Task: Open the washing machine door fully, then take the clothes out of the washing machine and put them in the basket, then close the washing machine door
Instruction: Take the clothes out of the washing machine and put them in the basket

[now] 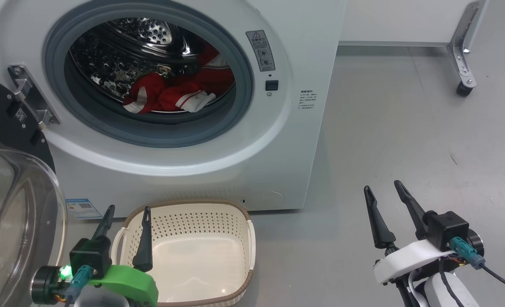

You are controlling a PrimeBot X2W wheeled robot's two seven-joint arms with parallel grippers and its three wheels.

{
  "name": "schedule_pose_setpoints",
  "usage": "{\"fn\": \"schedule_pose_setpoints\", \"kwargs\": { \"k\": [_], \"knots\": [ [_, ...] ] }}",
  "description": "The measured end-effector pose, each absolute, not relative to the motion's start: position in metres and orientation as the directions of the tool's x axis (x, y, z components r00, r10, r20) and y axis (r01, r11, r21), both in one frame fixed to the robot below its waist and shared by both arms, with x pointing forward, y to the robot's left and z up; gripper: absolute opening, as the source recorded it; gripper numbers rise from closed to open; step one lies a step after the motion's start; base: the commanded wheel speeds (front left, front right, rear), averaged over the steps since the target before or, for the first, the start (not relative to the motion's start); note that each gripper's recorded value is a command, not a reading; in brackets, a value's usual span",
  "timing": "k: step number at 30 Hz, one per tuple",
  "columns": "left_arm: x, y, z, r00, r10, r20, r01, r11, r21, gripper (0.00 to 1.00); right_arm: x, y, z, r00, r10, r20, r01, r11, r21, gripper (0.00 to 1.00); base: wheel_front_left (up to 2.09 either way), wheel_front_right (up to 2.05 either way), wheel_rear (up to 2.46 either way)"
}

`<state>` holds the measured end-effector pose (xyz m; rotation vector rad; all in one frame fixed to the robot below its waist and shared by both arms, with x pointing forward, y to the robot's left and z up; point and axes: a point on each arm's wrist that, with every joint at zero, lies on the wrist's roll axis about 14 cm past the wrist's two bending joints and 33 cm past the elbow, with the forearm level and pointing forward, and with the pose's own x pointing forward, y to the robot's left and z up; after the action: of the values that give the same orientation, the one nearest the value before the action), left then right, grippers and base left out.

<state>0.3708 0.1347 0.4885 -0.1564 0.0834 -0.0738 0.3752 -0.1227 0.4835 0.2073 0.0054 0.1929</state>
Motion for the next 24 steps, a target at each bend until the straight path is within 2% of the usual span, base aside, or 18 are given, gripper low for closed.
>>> {"fn": "schedule_pose_setpoints", "kwargs": {
  "k": [24],
  "knots": [
    [0.371, 0.1333, 0.4828, 0.991, -0.079, -0.104, 0.062, 0.984, -0.165, 1.0, 0.3754, -0.1216, 0.4793, 0.981, 0.194, 0.003, -0.19, 0.959, 0.21, 1.0, 0.01, -0.01, 0.0]
  ]
}}
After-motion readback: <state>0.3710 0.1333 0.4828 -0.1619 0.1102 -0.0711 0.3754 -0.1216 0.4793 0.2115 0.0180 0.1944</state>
